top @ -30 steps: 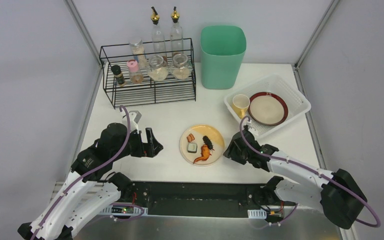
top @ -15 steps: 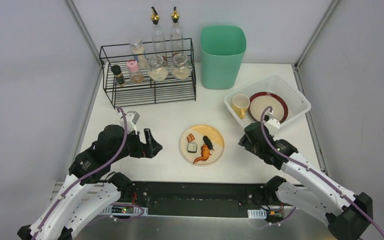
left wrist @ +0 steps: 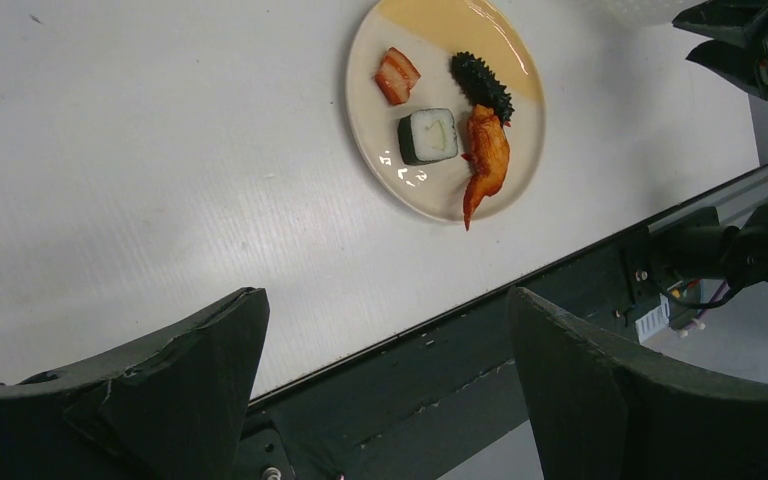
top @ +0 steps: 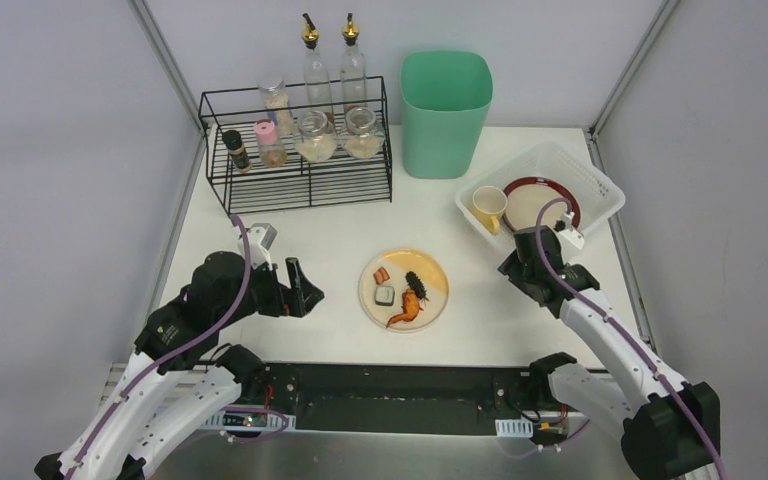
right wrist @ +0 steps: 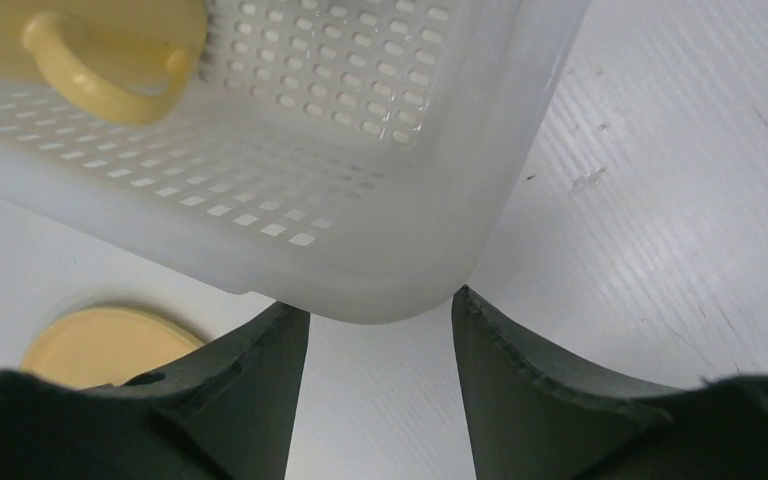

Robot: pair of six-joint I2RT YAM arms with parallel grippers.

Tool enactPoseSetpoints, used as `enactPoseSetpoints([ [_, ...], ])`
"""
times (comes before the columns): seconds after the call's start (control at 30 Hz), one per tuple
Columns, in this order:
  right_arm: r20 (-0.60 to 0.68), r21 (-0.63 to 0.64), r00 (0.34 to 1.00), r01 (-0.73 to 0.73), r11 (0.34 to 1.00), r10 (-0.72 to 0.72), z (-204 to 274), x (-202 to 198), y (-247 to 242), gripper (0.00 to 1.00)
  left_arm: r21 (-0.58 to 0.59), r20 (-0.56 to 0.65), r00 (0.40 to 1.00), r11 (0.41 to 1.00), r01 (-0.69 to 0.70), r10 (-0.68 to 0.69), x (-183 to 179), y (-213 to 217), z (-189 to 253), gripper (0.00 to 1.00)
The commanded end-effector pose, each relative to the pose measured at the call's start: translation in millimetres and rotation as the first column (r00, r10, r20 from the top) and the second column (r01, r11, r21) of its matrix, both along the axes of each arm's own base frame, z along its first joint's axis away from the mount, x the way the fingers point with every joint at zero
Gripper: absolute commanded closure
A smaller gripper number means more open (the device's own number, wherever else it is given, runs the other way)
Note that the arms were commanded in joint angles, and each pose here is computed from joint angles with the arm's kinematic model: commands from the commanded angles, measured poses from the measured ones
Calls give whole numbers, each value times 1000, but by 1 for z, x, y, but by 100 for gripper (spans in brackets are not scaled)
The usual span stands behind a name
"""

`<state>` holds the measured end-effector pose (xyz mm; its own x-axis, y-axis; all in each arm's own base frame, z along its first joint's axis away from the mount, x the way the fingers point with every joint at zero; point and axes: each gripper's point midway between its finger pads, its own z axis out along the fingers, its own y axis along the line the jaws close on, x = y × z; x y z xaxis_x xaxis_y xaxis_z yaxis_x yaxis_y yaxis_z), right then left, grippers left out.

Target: Clear the kitchen counter

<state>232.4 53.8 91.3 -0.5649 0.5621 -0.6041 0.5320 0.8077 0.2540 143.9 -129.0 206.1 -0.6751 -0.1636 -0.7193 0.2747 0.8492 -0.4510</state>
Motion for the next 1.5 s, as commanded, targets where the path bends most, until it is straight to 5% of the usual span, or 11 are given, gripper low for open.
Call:
enactPoseSetpoints([
  [0.0, 52, 9, 998, 30, 999, -31, 9, 19, -14, 44, 2, 10, 1000, 1000, -21, 21, 2, 4, 0, 8],
  [0.4, 4, 142, 954, -296, 945, 298, 8, -41, 56, 43, 5, 6, 1000, 1000, -25, 25, 3, 4, -1, 8],
  [0.7, 25, 306, 947, -311, 900, 319, -21, -58, 93, 46, 16, -15, 999, 999, -33, 33, 5, 3, -4, 8],
  [1.47, 30, 319, 928, -360, 877, 371, -59, -55, 146, 49, 27, -273, 945, 984, -178, 178, 40, -24, -61, 16],
])
